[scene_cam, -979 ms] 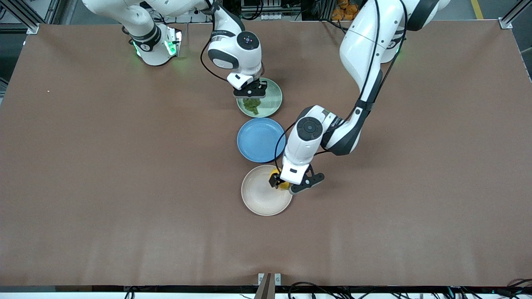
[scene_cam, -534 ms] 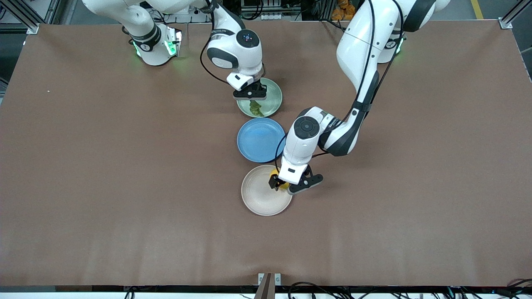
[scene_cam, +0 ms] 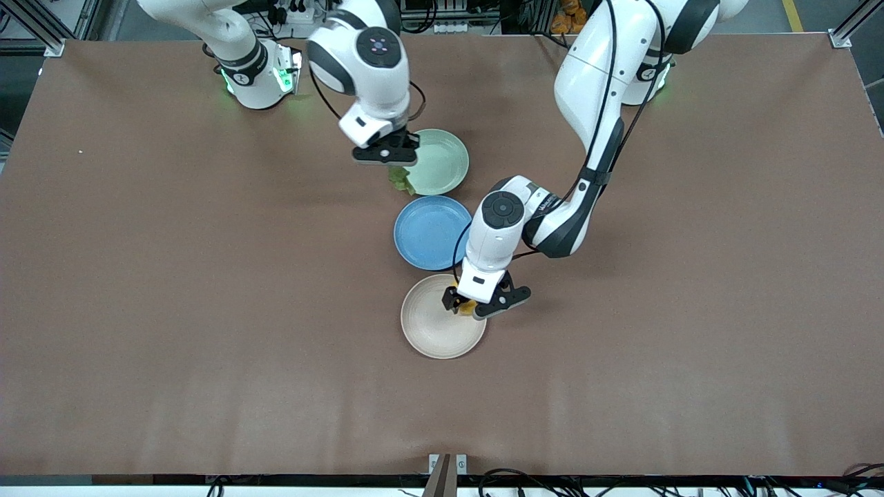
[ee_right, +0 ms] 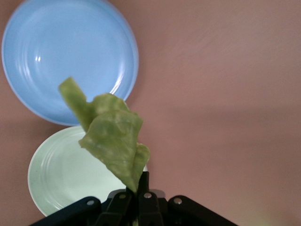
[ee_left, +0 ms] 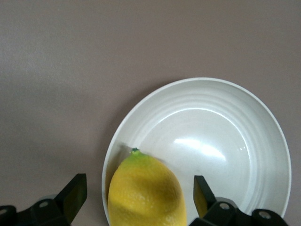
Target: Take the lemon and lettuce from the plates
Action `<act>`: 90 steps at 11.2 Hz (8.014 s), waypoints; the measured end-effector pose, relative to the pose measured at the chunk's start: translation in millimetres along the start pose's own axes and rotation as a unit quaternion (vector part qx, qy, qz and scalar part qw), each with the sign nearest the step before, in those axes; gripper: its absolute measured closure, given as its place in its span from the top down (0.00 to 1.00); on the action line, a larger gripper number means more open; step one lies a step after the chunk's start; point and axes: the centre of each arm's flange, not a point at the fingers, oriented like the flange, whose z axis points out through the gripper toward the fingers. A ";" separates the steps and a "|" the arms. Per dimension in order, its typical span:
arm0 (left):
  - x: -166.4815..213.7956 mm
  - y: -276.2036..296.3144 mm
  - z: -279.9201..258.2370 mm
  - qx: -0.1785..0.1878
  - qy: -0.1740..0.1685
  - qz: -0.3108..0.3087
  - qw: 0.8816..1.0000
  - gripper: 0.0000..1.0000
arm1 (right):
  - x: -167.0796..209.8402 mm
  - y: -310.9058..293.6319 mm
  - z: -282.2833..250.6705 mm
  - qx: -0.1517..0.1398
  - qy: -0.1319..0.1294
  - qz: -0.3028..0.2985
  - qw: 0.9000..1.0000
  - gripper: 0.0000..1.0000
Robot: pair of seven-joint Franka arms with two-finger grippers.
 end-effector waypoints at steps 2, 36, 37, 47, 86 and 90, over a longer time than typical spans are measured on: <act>-4.9 2.5 0.3 -0.001 -0.001 -0.001 1.000 1.00 | 36.0 53.5 -41.9 0.004 -0.003 -0.008 1.000 0.02; 37.0 19.5 -68.0 -0.049 0.027 -0.125 0.991 0.72 | 265.0 452.5 85.4 0.024 -0.010 0.018 0.999 1.00; 38.6 18.8 -68.5 -0.050 0.027 -0.141 0.988 0.70 | 264.8 452.2 85.9 0.024 -0.011 0.018 0.999 1.00; 52.8 10.4 -68.8 -0.046 0.030 -0.151 0.987 0.68 | 264.5 450.8 86.8 0.024 -0.012 0.017 1.000 1.00; 259.2 -298.8 -364.0 0.084 -0.080 0.215 0.970 1.00 | 180.9 475.4 -222.0 0.035 0.060 0.027 0.997 1.00; 236.3 -296.9 -435.9 0.083 -0.076 0.219 0.969 1.00 | 181.1 475.0 -220.8 0.035 0.059 0.027 0.997 1.00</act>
